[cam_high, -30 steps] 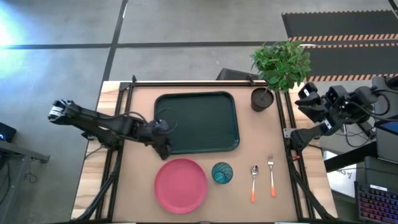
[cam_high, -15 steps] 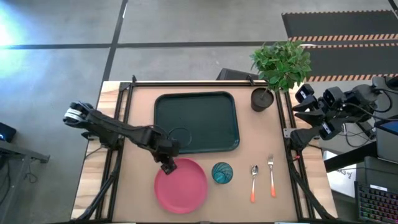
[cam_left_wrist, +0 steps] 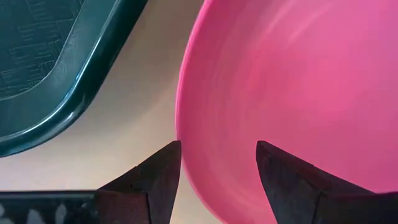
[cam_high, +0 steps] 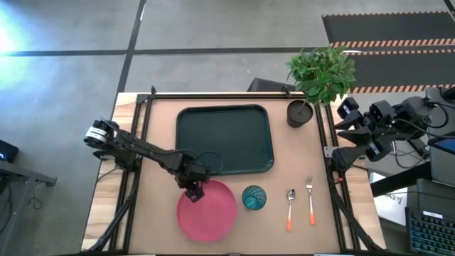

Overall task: Pick and place plate/cup/fork/spoon on tray
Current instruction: Put the pink plate on the left of the black serving tray

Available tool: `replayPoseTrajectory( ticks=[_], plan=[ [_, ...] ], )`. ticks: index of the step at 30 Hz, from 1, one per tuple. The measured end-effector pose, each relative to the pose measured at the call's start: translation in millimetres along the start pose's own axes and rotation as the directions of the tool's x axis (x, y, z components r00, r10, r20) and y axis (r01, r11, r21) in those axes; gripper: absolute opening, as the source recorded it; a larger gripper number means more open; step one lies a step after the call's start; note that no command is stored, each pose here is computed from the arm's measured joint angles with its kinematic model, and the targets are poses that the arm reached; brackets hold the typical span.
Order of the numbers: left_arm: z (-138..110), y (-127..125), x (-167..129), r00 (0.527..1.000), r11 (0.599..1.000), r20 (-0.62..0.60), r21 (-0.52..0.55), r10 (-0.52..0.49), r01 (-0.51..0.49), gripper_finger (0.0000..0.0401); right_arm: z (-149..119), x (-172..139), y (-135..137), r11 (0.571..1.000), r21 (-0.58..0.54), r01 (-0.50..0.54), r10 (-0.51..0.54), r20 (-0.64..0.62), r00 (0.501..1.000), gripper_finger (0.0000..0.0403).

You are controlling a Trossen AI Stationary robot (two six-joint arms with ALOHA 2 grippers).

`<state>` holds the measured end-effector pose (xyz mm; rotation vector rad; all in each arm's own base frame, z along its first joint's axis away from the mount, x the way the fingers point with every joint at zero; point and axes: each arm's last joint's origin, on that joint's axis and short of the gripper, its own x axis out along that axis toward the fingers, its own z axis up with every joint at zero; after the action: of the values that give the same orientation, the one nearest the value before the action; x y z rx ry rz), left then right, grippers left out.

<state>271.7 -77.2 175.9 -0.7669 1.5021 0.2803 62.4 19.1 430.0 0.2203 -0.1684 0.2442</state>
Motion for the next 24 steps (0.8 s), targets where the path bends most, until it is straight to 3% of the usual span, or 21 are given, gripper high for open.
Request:
replayPoseTrajectory(
  ticks=[10,24],
  plan=[
    [-2,-5,-18,0.997,0.997,0.043,-0.049,-0.057,0.059,0.0193,-2,0,0,1.000,-0.001,0.002,-0.002,-0.010,1.000,0.0089],
    [2,-1,0,0.999,0.997,0.043,-0.068,0.032,-0.029,0.0193,-3,1,0,1.000,0.008,0.004,-0.003,-0.020,1.000,0.0089]
  ],
)
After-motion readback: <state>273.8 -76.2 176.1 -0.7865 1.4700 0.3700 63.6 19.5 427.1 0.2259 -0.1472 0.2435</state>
